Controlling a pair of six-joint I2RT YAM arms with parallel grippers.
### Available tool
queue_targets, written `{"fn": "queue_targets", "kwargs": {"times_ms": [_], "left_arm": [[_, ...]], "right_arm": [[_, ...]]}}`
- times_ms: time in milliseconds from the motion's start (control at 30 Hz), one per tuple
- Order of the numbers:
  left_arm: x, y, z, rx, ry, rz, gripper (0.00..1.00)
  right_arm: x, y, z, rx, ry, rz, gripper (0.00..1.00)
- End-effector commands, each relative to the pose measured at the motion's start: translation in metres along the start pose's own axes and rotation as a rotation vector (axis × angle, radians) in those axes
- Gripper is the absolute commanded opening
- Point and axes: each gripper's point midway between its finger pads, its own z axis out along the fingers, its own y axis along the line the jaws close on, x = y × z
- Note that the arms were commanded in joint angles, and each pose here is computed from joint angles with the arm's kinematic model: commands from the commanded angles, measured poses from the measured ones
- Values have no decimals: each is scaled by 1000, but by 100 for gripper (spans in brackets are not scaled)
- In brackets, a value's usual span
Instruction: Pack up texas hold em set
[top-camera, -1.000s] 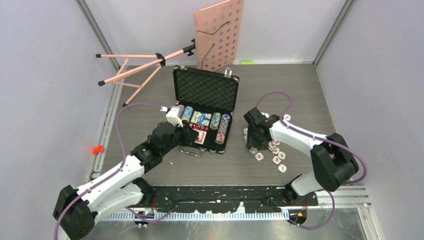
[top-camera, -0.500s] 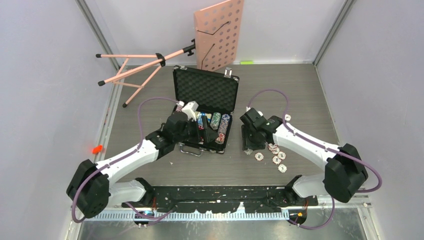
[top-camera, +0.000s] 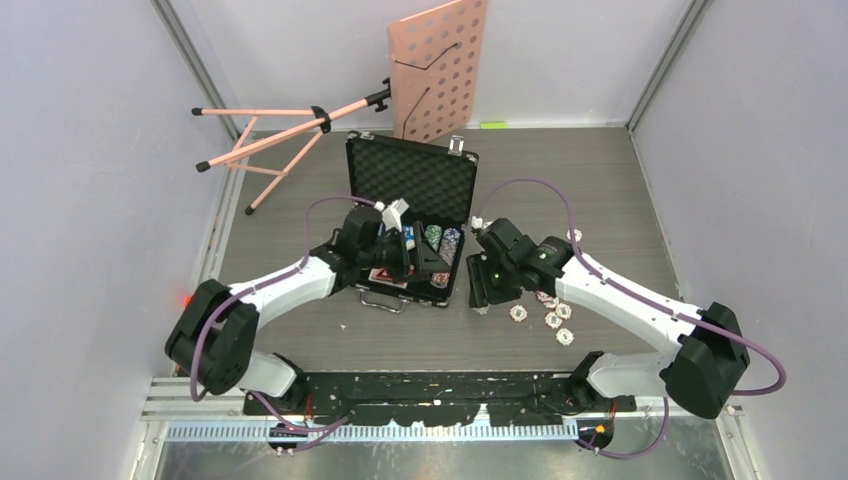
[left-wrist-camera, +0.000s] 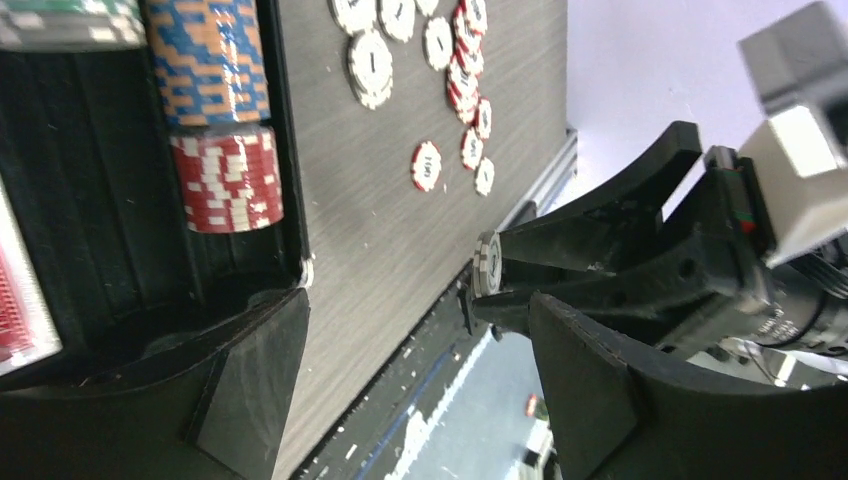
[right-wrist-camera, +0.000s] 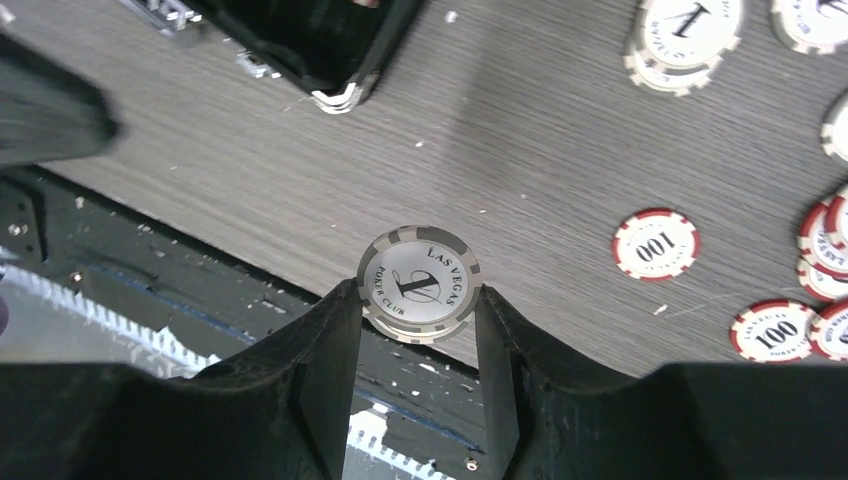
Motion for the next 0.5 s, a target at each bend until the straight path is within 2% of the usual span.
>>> {"fn": "queue_targets", "kwargs": {"times_ms": [0, 133, 467], "left_arm": [[1, -41, 0, 172, 87, -9, 84], [5, -41, 3, 181, 122, -32, 83], [17, -45, 9, 232, 210, -110, 71]], "right_arm": [[-21, 34, -23, -134, -83, -86, 31], [-25, 46, -28, -169, -97, -112, 31], [-45, 62, -32, -206, -138, -154, 31]]}}
